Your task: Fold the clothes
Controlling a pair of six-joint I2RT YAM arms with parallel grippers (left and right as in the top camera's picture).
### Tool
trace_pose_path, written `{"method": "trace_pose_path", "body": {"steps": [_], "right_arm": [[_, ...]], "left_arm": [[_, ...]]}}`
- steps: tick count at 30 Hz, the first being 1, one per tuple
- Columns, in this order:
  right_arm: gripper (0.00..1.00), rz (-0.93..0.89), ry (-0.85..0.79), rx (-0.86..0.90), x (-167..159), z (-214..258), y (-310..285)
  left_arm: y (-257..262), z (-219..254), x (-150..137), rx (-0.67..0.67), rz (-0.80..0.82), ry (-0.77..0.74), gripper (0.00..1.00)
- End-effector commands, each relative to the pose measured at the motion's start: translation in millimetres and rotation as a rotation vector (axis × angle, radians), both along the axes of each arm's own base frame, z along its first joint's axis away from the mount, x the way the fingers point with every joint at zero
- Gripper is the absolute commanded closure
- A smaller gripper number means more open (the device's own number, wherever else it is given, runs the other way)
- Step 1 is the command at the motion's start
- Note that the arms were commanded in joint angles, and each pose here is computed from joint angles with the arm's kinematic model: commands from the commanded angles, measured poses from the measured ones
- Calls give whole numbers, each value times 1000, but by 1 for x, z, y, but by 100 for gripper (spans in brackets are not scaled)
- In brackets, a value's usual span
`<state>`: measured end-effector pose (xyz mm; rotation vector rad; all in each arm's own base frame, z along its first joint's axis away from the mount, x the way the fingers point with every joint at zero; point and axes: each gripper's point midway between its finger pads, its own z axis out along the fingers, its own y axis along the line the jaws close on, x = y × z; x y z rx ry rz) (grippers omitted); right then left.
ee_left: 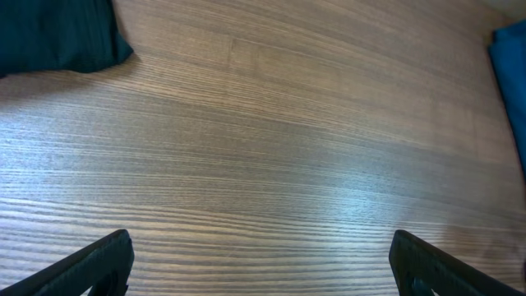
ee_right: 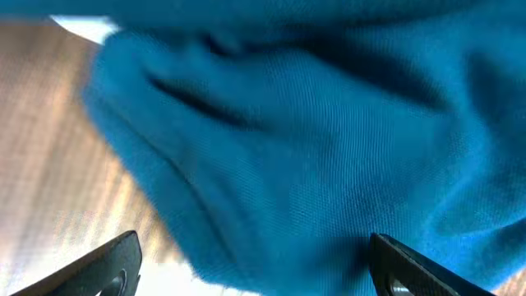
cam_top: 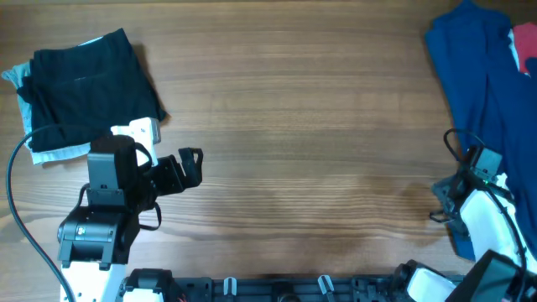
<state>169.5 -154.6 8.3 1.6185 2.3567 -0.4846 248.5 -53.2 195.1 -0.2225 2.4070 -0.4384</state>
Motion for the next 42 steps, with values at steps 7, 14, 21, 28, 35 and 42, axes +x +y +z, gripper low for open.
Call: {"method": "trace_pose_path", "body": {"steps": [7,14,21,28,35,42], "right_arm": [[96,-44,136,44,-32,-38,11],[96,6,60,53,-5,-3,5],[96,309,-356,97,85,152,24],[96,978,-845,127,106,340,167],[96,1529,-685,454,58,304,310],[91,1525,-320,447,99,206,357]], "left_arm": [[-4,10,2,-11,-13,-25,0],[-4,11,3,-12,-13,-31,0],[-4,11,4,-12,-13,-36,0],[-4,13,6,-13,-13,-45,0],[-4,13,6,-13,-13,-46,0],[-4,13,6,-13,-13,-48,0]]}}
